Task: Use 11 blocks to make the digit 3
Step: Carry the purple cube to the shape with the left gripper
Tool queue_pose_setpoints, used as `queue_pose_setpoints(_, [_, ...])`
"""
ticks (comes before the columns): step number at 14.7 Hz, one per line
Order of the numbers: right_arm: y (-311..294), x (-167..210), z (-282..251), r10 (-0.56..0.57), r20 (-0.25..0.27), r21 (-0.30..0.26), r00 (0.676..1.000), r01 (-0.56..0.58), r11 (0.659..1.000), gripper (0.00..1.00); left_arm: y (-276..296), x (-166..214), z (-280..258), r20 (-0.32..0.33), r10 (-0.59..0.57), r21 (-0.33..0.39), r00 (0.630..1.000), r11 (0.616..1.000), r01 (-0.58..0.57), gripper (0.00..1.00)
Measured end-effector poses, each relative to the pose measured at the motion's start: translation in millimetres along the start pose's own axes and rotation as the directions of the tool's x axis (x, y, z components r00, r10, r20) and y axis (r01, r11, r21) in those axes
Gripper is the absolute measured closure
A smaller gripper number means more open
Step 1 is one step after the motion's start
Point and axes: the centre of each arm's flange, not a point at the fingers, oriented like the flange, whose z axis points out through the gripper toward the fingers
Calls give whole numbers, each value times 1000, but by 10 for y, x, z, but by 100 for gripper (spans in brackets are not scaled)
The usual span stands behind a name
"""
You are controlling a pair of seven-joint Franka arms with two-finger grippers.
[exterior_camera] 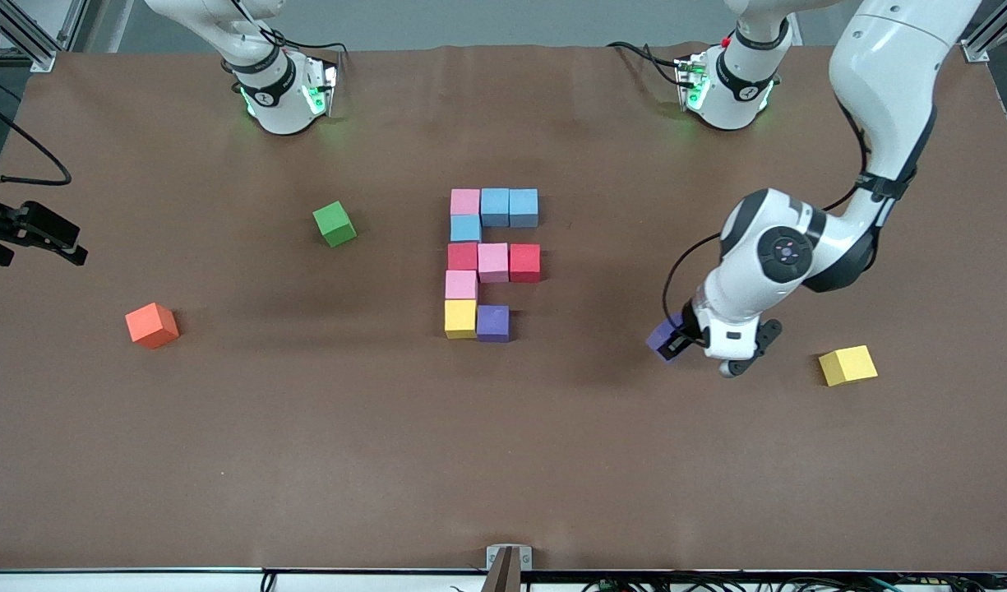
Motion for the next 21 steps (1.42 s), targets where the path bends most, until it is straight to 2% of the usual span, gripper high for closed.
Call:
queue_pose_setpoints(2, [-1,0,0,0,0,0,1000,0,1000,0,318,-203,2,21,-142,-20,990,990,143,43])
queue_pose_setpoints(5, [0,0,0,0,0,0,1000,0,1000,0,628,-499,122,60,-303,-23,951,952,305,43])
queue_pose_setpoints(11, [0,1,-1,0,-1,0,1000,0,1000,0,963,-1018,288,104,-553,2,826,831,556,43])
queue_pose_setpoints(16, [1,1,-2,0,-1,0,1000,0,1000,0,1048,-1295,539,54,-684,22,727,729,684,43])
queue_pose_setpoints(21, [1,1,-2,0,-1,0,1000,0,1000,0,1085,-1654,823,15,-748,40,663,663,748,43])
